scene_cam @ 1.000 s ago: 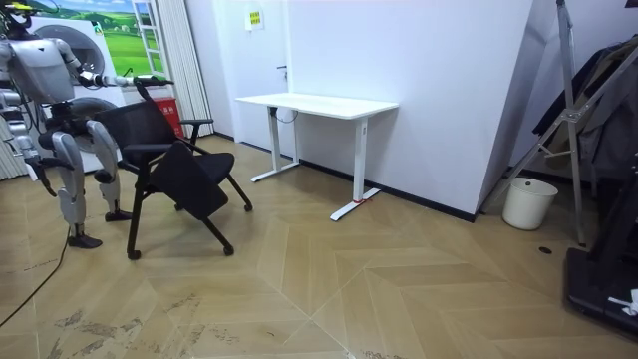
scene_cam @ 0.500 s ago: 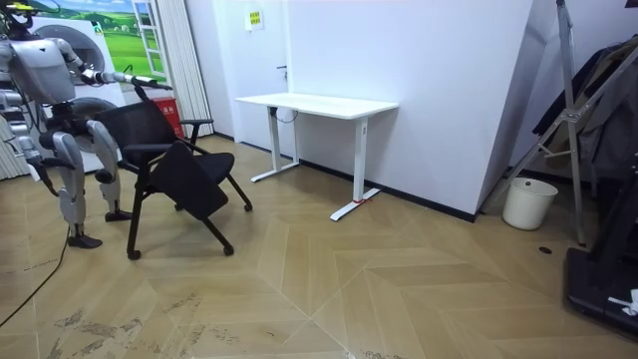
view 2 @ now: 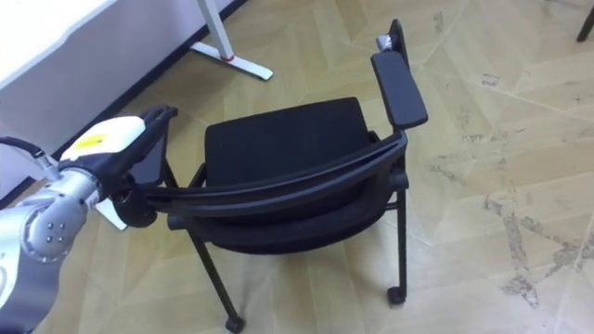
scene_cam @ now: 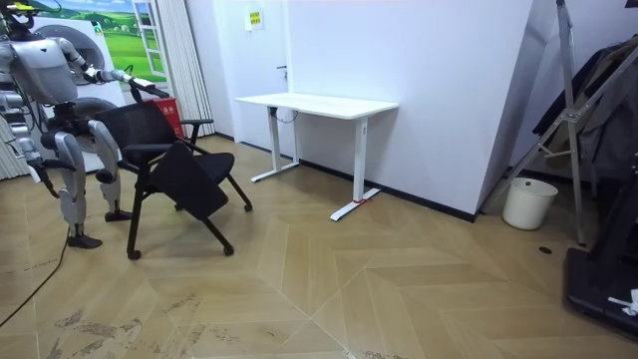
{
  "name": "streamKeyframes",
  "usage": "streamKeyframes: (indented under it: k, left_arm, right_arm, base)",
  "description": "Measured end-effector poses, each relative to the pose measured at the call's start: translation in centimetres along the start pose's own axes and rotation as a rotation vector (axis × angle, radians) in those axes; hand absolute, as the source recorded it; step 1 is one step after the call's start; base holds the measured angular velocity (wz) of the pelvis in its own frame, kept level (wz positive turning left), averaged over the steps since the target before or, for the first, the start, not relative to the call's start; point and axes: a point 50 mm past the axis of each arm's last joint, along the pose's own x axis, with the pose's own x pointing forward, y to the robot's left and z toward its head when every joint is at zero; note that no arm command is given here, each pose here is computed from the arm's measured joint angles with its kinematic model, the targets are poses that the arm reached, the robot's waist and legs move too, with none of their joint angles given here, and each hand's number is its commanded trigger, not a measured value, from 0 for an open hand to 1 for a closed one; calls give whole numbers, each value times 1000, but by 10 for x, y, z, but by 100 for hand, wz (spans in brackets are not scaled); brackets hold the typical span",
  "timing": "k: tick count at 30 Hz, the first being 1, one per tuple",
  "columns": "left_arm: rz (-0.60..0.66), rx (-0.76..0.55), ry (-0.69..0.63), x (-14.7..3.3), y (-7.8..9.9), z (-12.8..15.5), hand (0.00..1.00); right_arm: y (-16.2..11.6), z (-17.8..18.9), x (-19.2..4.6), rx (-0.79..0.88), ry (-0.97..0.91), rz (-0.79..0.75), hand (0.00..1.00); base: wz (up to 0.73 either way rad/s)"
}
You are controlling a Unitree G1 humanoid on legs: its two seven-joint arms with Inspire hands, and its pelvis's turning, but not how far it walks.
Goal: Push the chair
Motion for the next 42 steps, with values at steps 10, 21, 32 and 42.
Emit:
streamKeyframes:
  k: [10, 21, 32, 42]
  left_arm:
    - [-38, 11, 5, 0, 0, -2, 0]
    - [-83, 2, -3, -1, -2, -1, 0]
    - [-170, -70, 61, 14, -39, -13, 0]
    - [-140, -76, 132, 21, -52, -27, 0]
  right_arm:
    - [0, 0, 0, 0, -1, 7, 0]
    - [-1, 1, 0, -25, 2, -7, 0]
    - [-7, -5, -1, -8, 14, -51, 0]
    - [-5, 0, 0, 5, 1, -79, 0]
  base:
    - [0]
    - [0]
    - [-6]
    - [-4]
